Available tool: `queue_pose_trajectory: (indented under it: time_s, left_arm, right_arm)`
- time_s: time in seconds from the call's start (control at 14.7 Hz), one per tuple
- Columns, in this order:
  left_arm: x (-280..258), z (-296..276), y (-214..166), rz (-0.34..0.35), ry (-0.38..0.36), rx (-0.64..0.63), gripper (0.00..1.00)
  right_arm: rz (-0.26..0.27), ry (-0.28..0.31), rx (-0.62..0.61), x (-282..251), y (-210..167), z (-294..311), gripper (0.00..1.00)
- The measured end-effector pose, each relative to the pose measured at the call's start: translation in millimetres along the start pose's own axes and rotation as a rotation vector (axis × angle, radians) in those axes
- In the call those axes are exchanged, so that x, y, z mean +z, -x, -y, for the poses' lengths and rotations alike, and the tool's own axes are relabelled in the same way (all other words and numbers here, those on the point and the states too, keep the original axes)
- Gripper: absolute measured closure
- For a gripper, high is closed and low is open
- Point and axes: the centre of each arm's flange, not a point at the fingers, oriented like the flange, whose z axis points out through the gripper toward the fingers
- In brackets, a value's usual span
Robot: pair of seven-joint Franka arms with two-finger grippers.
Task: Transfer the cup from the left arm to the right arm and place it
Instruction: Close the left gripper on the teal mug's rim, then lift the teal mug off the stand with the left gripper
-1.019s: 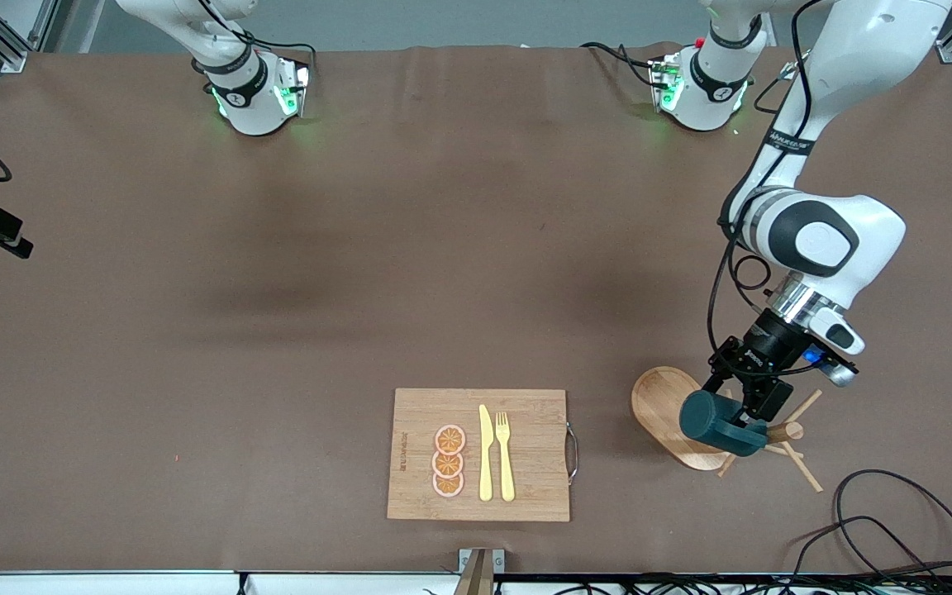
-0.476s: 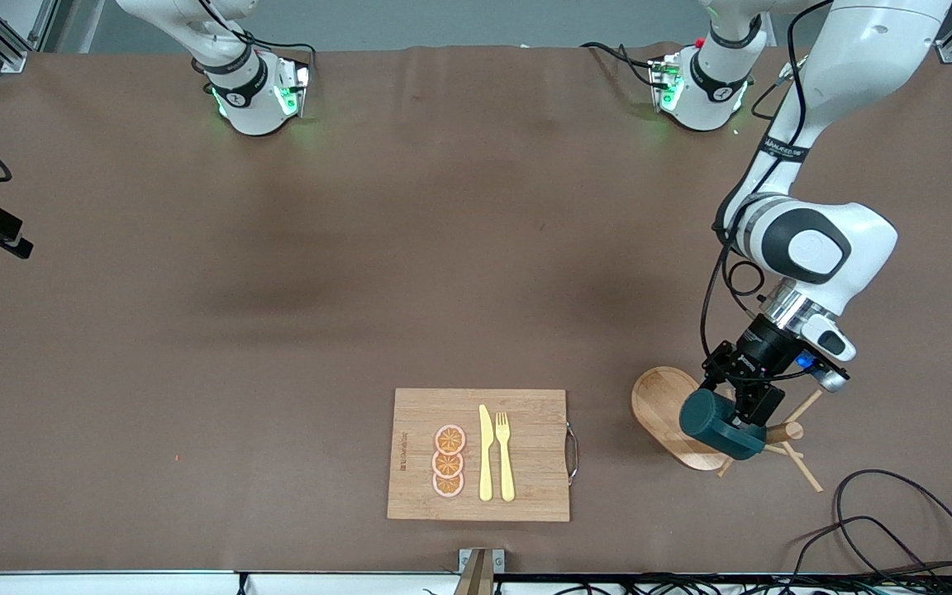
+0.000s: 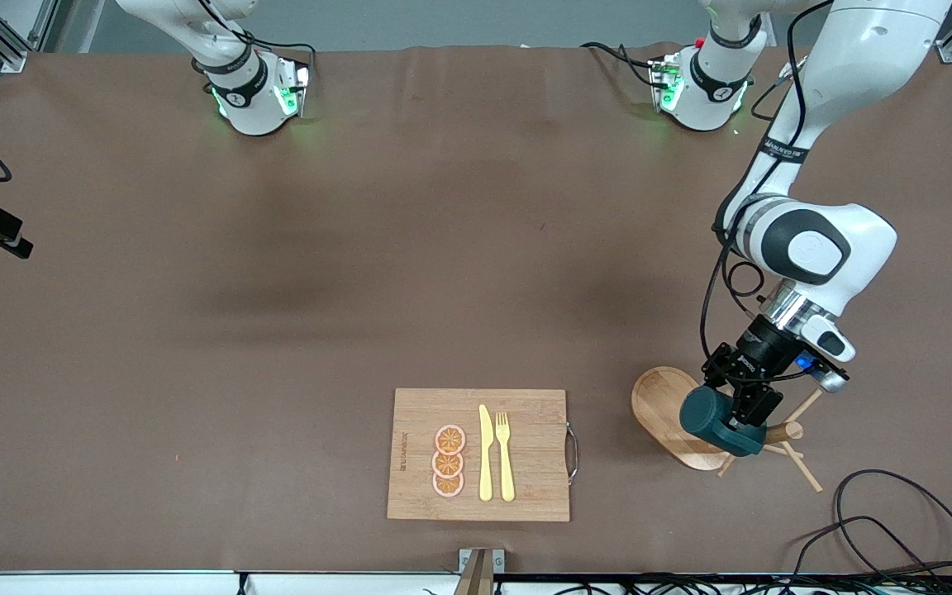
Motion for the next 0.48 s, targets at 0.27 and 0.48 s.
queue_pose_trajectory:
  time_s: [0.27, 0.48]
  left_arm:
    - [-0.6, -2.8, 0.3, -0.003, 0.005, 0.002, 0.14]
    - [-2.6, -9.9, 8.2, -0.024, 0.018, 0.015, 0.14]
  right_arm:
    - [0.000, 0.000, 0.000, 0.0, 0.0, 0.0, 0.00]
    - [0.000, 0.000, 0.000, 0.0, 0.0, 0.0, 0.00]
